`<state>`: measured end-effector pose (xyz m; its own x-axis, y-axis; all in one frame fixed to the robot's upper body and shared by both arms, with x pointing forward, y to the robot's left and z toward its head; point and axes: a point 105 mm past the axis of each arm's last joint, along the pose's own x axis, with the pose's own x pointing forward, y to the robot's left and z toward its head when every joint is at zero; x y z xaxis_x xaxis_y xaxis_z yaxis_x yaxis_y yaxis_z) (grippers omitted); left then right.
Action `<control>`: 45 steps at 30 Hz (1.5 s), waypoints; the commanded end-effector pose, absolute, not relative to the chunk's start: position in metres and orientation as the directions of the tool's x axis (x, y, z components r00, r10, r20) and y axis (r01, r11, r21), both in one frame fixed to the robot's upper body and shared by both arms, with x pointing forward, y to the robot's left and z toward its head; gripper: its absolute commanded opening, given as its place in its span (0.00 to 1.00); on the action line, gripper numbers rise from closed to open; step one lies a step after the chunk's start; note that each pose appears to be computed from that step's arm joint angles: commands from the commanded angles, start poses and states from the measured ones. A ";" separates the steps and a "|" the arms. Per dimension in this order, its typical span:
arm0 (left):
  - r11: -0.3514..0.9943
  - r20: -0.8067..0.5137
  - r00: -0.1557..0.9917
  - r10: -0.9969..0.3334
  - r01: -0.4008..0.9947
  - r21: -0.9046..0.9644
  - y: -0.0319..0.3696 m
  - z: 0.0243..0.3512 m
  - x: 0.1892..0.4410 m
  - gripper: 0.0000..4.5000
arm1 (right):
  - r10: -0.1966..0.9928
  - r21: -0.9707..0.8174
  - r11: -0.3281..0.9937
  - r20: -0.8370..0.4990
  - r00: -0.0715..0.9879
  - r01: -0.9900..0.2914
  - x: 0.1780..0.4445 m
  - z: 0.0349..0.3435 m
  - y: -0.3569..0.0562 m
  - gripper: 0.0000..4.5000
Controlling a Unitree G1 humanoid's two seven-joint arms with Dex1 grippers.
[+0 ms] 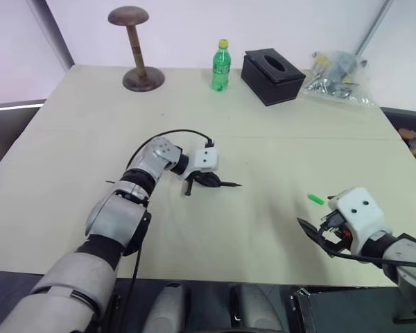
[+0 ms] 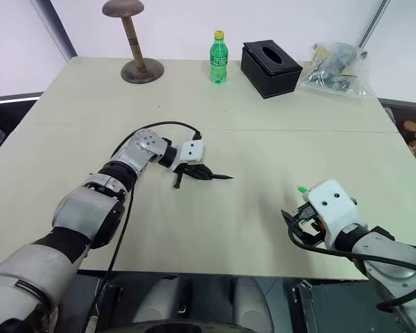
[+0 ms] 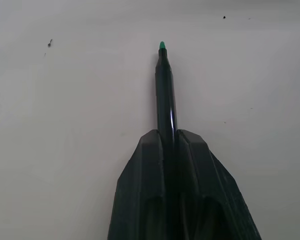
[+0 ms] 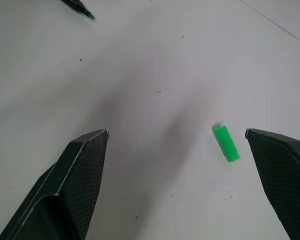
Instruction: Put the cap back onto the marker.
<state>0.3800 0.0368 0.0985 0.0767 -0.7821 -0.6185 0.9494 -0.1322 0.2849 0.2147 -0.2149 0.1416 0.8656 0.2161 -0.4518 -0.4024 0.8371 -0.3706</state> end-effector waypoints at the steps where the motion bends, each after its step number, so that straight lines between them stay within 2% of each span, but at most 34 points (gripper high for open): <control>1: -0.114 -0.657 0.107 -0.747 0.952 0.284 0.048 0.092 0.383 0.01 | 0.213 -0.400 0.829 -0.420 0.882 -0.391 0.214 0.150 -0.214 1.00; 11: -0.153 -0.629 0.111 -0.770 0.924 0.350 0.046 0.107 0.384 0.01 | 0.210 -0.402 0.827 -0.427 0.879 -0.393 0.214 0.149 -0.216 1.00; 24: -0.277 -0.555 0.069 -0.829 0.811 0.515 0.032 0.158 0.381 0.01 | 0.188 -0.383 0.835 -0.476 0.859 -0.394 0.223 0.137 -0.246 1.00; 32: -0.332 -0.530 0.044 -0.847 0.735 0.591 0.029 0.182 0.375 0.01 | 0.245 -0.326 0.847 -0.461 0.853 -0.420 0.247 0.137 -0.258 1.00; 39: -0.333 -0.508 0.031 -0.861 0.720 0.609 0.027 0.187 0.370 0.01 | 0.262 -0.360 0.808 -0.490 0.831 -0.466 0.268 0.137 -0.263 1.00; 45: -0.322 -0.488 0.031 -0.872 0.716 0.620 0.026 0.189 0.367 0.01 | 0.257 -0.355 0.791 -0.546 0.797 -0.498 0.276 0.124 -0.278 1.00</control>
